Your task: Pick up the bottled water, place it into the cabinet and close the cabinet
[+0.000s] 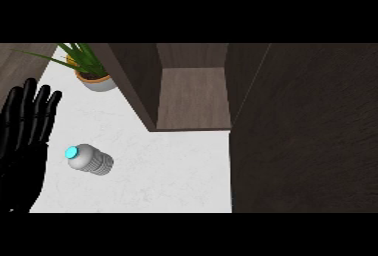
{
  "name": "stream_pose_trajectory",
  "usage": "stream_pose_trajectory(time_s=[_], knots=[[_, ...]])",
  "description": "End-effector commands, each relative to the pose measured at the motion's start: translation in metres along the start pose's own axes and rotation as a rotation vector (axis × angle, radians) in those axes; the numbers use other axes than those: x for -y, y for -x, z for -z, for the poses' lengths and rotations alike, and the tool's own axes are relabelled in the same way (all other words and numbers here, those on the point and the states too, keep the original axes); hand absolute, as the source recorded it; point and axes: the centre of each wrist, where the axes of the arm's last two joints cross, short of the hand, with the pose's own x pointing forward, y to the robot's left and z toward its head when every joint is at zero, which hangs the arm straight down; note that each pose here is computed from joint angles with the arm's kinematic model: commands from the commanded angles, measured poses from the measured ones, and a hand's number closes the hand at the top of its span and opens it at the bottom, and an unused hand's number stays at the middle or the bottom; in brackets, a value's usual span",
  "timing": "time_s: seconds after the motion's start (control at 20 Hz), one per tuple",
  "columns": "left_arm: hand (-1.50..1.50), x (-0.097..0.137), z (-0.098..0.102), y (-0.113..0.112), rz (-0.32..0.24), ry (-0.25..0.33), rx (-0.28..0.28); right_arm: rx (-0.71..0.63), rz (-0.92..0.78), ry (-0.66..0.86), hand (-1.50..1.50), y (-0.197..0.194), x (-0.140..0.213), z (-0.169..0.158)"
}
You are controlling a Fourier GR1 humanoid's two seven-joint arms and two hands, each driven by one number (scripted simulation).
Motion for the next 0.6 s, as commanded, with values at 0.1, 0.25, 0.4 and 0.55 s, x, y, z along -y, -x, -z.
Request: stream_pose_trajectory(time_s=[0.1, 0.25, 0.4, 0.55], knots=[[-1.50, -0.007, 0.000, -0.005, -0.060, 0.121, 0.041, 0.030, -0.032, 0.002, -1.50, -0.011, 0.005, -0.024], [-1.50, -0.010, -0.003, -0.006, -0.113, 0.215, 0.056, 0.056, -0.070, -0.024, -1.50, -0.027, -0.001, -0.032], [-1.50, 0.009, -0.044, 0.038, -0.363, 0.032, -0.378, -0.249, 0.316, -0.018, -1.50, 0.000, -0.027, -0.046], [-1.50, -0.006, -0.050, 0.026, -0.396, 0.022, -0.420, -0.275, 0.331, 0.006, -1.50, -0.014, -0.009, -0.059]])
